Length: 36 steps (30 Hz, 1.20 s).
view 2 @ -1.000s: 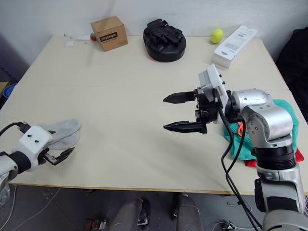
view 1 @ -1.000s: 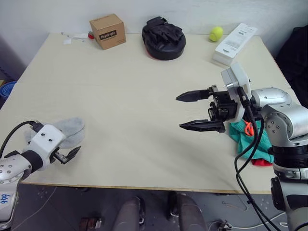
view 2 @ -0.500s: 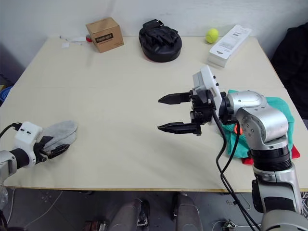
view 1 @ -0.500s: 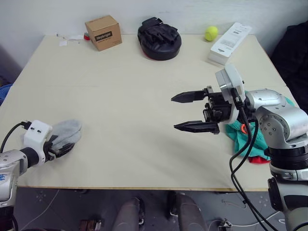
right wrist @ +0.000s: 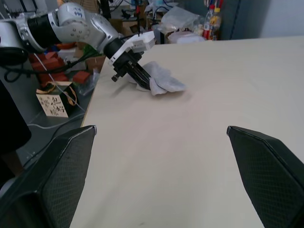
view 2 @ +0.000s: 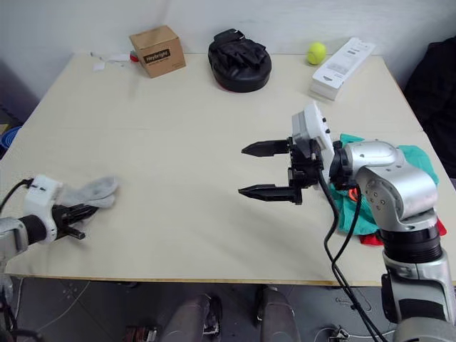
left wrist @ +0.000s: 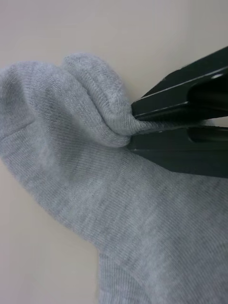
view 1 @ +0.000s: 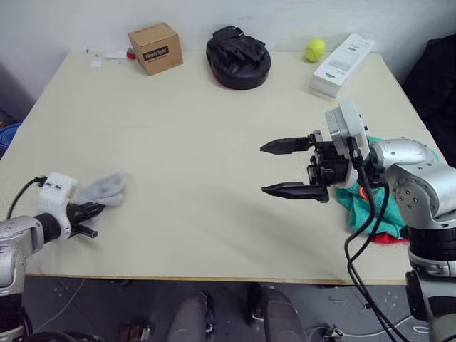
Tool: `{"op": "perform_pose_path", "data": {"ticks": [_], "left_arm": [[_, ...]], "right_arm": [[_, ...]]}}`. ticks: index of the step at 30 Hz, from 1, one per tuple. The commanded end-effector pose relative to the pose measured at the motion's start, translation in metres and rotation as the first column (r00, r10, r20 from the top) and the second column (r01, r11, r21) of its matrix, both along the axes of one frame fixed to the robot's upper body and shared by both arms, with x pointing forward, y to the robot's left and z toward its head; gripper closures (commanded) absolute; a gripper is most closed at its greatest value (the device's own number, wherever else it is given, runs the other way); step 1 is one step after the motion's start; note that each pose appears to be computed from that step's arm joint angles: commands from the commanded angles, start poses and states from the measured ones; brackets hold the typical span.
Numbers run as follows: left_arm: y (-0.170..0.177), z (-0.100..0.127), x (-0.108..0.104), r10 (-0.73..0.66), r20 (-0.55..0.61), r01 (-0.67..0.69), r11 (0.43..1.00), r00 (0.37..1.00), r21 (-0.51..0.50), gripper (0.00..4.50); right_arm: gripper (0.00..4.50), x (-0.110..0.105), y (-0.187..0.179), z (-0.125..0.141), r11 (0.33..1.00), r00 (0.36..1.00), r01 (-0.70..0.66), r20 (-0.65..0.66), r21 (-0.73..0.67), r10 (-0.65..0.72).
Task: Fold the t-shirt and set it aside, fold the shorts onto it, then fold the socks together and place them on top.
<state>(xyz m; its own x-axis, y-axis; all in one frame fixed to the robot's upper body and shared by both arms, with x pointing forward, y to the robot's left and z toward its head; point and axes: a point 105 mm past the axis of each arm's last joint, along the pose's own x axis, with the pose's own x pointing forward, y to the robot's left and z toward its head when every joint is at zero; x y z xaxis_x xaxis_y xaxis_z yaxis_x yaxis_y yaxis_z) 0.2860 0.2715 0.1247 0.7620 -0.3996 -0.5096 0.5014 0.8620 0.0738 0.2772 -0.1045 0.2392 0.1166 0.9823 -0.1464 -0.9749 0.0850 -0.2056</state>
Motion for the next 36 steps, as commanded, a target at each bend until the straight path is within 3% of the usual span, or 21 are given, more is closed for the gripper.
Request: {"op": "perform_pose_path", "data": {"ticks": [1, 5, 9, 16, 20, 26, 29, 31, 34, 36], "left_arm": [[-0.053, 0.019, 0.004, -0.219, 0.064, 0.219, 0.976, 0.974, 0.006, 4.49], [-0.113, 0.024, 0.014, -0.434, 0.096, 0.431, 0.901, 0.896, 0.05, 4.49], [-0.166, 0.034, 0.032, -0.546, 0.149, 0.542, 0.838, 0.824, 0.071, 4.49], [-0.219, 0.009, 0.034, -0.655, 0.042, 0.645, 0.752, 0.755, 0.137, 4.49], [-0.225, 0.008, 0.03, -0.663, 0.036, 0.658, 0.748, 0.748, 0.088, 4.49], [-0.222, 0.033, 0.019, -0.669, 0.077, 0.673, 0.736, 0.739, -0.066, 2.71], [-0.215, 0.056, 0.009, -0.708, 0.146, 0.722, 0.687, 0.691, -0.085, 1.67], [-0.204, 0.075, 0.004, -0.743, 0.249, 0.766, 0.643, 0.621, 0.011, 1.01], [-0.176, 0.082, 0.019, -0.74, 0.27, 0.722, 0.667, 0.616, 0.183, 0.06], [-0.161, 0.078, 0.021, -0.775, 0.236, 0.731, 0.632, 0.587, 0.257, 0.01]], "right_arm": [[0.0, 0.0, -0.002, 0.007, 0.999, 0.995, 0.035, 0.09, -0.018, -0.033], [0.0, -0.001, -0.008, -0.005, 0.995, 0.991, 0.06, 0.128, -0.081, -0.049], [0.0, 0.003, -0.013, -0.021, 0.983, 0.976, 0.113, 0.2, -0.147, -0.082], [0.0, -0.002, -0.018, -0.026, 0.979, 0.969, 0.14, 0.224, -0.148, -0.104], [0.0, -0.005, -0.018, -0.027, 0.978, 0.967, 0.153, 0.228, -0.145, -0.117], [0.0, -0.008, -0.014, -0.03, 0.978, 0.966, 0.156, 0.227, -0.141, -0.122], [0.0, -0.009, -0.014, -0.032, 0.976, 0.966, 0.158, 0.229, -0.147, -0.121], [0.0, -0.009, -0.013, -0.033, 0.976, 0.966, 0.156, 0.232, -0.152, -0.118], [0.0, -0.01, -0.011, -0.038, 0.973, 0.965, 0.145, 0.241, -0.18, -0.099], [0.0, -0.009, -0.008, -0.044, 0.969, 0.965, 0.138, 0.25, -0.203, -0.085]]}}
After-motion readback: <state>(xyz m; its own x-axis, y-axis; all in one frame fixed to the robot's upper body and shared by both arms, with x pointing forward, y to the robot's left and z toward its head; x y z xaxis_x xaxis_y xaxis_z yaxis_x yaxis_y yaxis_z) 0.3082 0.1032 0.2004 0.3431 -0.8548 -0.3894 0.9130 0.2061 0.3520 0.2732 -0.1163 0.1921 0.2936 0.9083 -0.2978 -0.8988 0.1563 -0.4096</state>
